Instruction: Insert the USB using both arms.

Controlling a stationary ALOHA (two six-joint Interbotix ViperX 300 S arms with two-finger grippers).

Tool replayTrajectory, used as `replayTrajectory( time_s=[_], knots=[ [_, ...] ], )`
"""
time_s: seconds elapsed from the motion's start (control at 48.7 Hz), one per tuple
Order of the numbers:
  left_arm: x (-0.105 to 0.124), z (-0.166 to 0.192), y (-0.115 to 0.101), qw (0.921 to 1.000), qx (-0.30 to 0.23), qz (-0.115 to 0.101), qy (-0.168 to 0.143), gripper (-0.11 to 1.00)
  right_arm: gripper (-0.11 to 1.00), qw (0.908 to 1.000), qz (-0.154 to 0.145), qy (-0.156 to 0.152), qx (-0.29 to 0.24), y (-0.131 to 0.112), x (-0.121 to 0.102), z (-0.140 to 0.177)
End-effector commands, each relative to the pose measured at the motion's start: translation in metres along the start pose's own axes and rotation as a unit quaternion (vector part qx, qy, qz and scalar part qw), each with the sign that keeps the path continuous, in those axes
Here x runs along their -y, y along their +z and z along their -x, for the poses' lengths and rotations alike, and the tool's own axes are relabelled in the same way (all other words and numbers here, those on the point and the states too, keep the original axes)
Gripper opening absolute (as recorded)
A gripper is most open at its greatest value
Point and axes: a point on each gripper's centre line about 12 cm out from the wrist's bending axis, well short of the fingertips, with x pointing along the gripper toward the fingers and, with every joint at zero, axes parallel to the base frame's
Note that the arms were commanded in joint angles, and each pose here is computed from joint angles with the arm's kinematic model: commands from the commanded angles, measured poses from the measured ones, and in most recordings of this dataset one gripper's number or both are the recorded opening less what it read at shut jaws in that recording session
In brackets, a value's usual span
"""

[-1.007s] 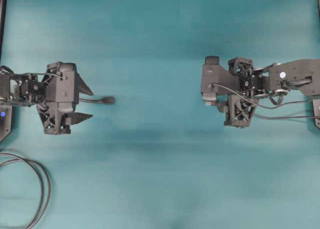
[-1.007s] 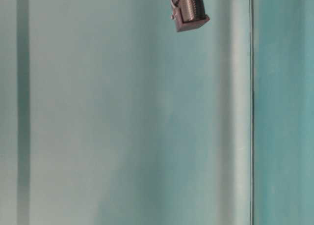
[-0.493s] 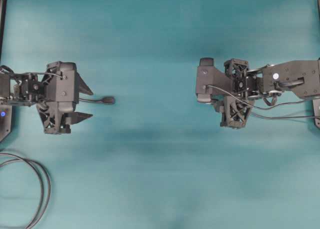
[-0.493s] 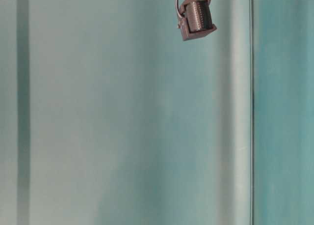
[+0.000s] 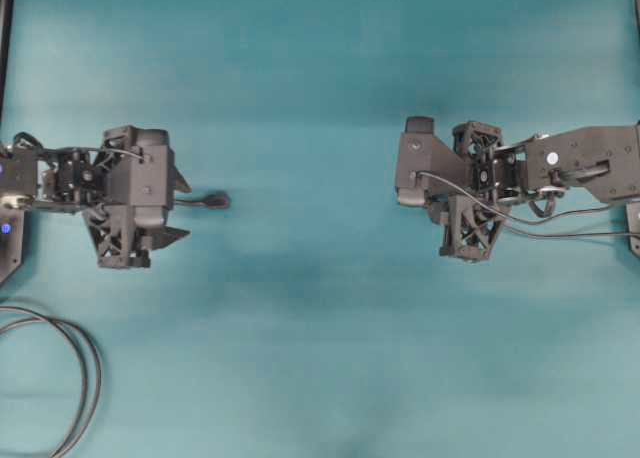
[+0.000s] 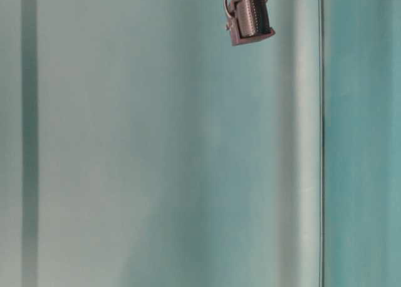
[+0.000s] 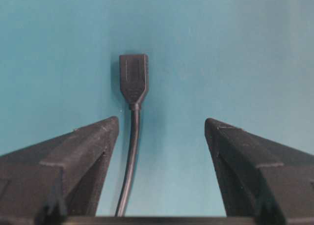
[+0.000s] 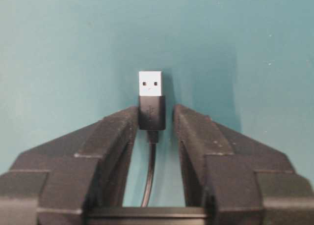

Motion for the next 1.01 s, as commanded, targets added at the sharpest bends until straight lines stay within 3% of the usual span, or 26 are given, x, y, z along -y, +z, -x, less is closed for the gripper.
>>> replayTrajectory(
  time_s=[0.0, 0.103, 0.349, 0.986],
  knots=[
    [-0.002, -0.001, 0.013, 0.9998, 0.013, -0.016, 0.003, 0.81, 0.29, 1.0, 0.005, 0.002, -0.005, -0.002, -0.004, 0.0],
    [-0.007, -0.005, 0.013, 0.9998, 0.008, -0.017, 0.007, 0.8, 0.2, 0.9999, 0.008, 0.002, -0.01, -0.003, -0.005, 0.0],
    [-0.024, -0.005, 0.011, 0.9996, 0.009, 0.007, 0.025, 0.8, 0.2, 0.9998, 0.008, 0.001, -0.016, -0.004, -0.006, 0.0],
    [-0.021, -0.025, 0.021, 0.9998, 0.001, 0.001, 0.018, 0.81, 0.2, 0.9998, 0.01, 0.001, -0.018, -0.006, -0.006, -0.001]
  ],
)
